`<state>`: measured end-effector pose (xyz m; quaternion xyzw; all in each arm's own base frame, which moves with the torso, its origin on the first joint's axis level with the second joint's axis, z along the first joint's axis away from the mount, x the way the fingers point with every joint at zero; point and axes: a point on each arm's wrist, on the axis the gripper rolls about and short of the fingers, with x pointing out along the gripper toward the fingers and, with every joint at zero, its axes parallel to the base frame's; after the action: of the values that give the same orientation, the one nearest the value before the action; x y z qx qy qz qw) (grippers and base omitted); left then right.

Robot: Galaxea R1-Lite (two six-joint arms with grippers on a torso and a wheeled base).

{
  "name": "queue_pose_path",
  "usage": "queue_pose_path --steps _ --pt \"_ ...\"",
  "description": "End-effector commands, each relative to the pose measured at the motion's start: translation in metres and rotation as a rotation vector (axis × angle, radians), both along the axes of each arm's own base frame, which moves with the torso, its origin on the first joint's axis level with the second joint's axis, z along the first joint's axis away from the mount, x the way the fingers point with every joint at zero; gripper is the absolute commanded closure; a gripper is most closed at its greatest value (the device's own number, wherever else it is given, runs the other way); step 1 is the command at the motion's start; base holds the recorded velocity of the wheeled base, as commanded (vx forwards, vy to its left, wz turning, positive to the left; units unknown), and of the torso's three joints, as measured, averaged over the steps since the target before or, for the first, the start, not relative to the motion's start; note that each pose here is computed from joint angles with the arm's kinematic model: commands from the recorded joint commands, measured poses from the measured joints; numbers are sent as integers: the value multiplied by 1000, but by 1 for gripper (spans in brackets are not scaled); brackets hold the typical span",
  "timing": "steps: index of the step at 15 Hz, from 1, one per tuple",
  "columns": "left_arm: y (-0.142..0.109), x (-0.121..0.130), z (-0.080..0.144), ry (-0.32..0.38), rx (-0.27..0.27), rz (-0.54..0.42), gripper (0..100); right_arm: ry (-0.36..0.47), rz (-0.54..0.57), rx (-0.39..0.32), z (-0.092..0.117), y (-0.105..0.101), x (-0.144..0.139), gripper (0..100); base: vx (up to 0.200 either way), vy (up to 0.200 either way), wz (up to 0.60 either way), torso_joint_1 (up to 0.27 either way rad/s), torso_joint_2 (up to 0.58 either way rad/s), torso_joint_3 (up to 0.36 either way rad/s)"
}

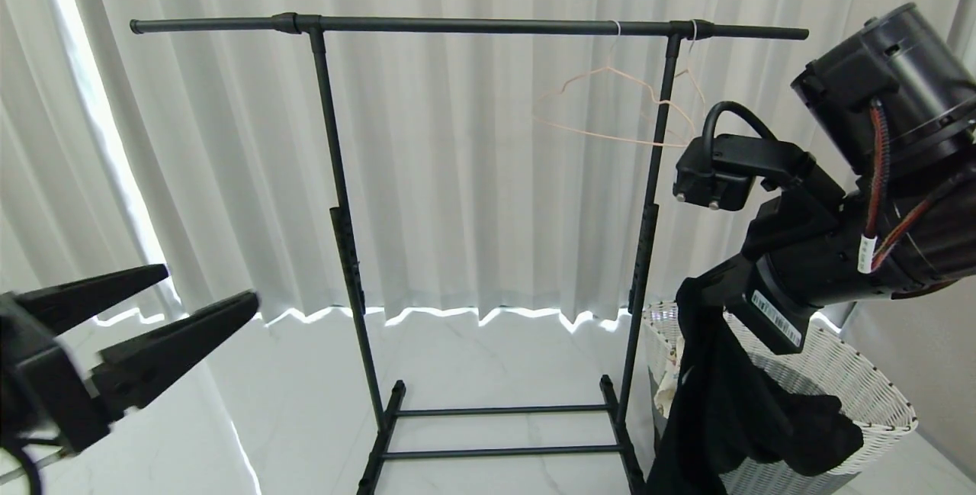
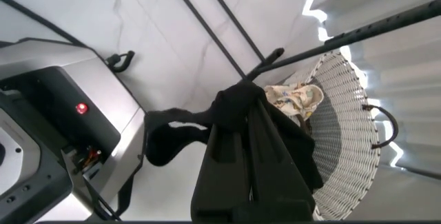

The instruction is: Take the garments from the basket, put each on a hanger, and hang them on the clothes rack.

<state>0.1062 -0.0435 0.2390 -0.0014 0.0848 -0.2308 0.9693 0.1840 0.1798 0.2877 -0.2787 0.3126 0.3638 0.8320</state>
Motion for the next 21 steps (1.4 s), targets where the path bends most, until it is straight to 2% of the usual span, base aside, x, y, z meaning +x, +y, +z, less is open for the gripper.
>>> queue_pose_path --steps 1,2,4,7,10,12,14,16,18,19,21 --pt "-57 74 -18 129 52 -130 0 2 0 -1 -1 1 2 100 0 0 0 0 0 0" --pt "-73 87 -30 150 65 -163 0 7 1 -5 -3 3 3 100 0 0 0 0 0 0" --pt "-93 92 -44 197 88 -224 0 15 12 3 -3 7 6 100 0 0 0 0 0 0" --pt "-127 82 -66 267 148 -354 0 16 31 30 1 14 13 100 0 0 0 0 0 0" --pt "-159 76 -85 332 183 -448 0 8 61 52 6 22 13 100 0 0 0 0 0 0" --pt "-179 83 -87 329 150 -465 0 8 79 61 8 24 10 100 0 0 0 0 0 0" --pt "-199 92 -84 334 77 -466 0 10 88 64 9 25 9 100 0 0 0 0 0 0" --pt "-209 98 -83 337 49 -464 0 12 94 64 8 26 8 100 0 0 0 0 0 0" --pt "-215 103 -90 357 56 -455 0 12 97 64 8 27 7 100 0 0 0 0 0 0" --pt "-218 111 -102 387 65 -431 0 10 98 66 9 26 6 100 0 0 0 0 0 0" --pt "-222 129 -118 452 16 -339 0 6 102 69 10 26 5 100 0 0 0 0 0 0"
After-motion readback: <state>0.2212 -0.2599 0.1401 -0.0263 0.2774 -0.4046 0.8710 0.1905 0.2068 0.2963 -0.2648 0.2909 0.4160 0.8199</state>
